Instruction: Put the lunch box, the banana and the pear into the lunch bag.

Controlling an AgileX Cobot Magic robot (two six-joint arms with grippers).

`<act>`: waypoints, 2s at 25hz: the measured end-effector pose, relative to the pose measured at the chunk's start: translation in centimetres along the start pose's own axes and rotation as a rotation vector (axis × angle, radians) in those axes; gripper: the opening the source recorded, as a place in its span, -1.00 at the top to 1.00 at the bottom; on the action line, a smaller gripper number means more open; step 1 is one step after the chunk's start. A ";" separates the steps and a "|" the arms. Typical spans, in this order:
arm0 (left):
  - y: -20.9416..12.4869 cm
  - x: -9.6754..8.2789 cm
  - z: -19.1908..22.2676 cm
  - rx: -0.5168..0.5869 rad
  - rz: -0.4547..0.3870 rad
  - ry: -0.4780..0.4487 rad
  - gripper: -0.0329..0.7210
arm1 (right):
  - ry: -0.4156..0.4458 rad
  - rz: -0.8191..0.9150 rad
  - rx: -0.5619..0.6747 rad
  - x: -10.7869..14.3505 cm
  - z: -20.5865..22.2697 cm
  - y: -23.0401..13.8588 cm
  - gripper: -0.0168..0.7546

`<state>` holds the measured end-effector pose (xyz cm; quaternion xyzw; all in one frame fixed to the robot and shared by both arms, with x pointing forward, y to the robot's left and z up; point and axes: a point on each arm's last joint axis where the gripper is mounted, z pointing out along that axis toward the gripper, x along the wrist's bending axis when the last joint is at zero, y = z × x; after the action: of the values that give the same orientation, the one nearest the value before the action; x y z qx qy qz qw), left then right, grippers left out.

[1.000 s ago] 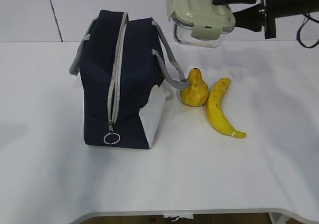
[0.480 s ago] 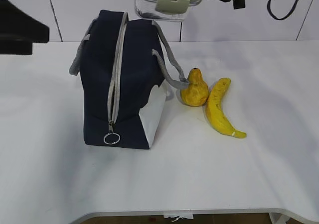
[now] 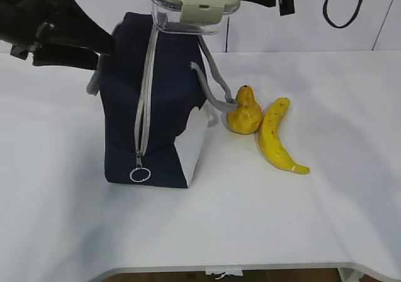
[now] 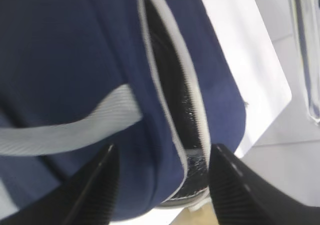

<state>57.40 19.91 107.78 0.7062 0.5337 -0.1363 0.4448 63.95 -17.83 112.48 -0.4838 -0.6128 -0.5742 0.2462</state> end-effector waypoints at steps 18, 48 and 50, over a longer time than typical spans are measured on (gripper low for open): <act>-0.7 1.8 4.4 0.116 0.052 0.090 0.92 | -0.078 -0.042 0.069 0.6 3.8 -1.7 0.05; -0.7 1.5 4.4 0.112 0.035 0.065 0.92 | -0.391 0.159 0.013 -8.9 10.4 -3.2 0.05; -0.7 1.7 4.5 0.112 0.032 0.068 0.92 | -0.377 0.159 0.031 -9.3 11.5 -3.8 0.05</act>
<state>58.72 17.49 103.72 0.7427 0.5286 -0.1348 0.3884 67.34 -9.41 100.20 -0.6257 -0.6167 -0.4427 0.1793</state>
